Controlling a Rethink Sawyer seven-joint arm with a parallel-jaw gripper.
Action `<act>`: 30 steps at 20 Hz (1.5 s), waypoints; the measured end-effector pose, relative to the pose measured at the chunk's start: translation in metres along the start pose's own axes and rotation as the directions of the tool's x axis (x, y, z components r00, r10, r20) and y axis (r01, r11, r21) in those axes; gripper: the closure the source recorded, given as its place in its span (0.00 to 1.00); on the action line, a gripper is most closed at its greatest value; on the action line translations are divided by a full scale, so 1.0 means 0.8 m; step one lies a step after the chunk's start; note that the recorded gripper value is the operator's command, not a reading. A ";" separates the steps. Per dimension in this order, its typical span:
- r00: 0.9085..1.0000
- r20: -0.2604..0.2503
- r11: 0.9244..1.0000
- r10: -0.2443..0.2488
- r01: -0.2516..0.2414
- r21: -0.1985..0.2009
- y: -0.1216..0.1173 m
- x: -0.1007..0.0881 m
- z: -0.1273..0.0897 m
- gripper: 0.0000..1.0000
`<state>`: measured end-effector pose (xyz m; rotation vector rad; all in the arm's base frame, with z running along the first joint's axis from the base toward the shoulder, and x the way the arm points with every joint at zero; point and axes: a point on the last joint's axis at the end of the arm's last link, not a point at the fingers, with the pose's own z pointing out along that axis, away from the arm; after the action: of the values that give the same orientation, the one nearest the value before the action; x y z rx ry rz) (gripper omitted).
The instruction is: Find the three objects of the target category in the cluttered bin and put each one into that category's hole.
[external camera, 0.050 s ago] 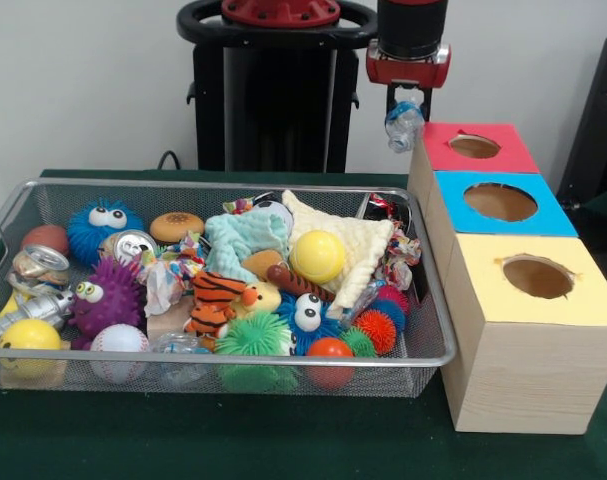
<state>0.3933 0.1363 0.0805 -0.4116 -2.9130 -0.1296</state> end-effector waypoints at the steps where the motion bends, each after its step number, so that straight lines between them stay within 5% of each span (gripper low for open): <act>1: 1.000 0.000 1.000 0.000 0.000 -0.001 0.000 0.000 -0.002 1.00; 17: 1.000 0.009 1.000 -0.002 0.002 -0.020 0.002 -0.002 -0.046 1.00; 30: 0.999 -0.053 0.999 -0.010 0.009 -0.032 0.006 0.005 -0.071 1.00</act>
<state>0.4012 0.1351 0.1374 -0.3934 -2.8639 -0.1860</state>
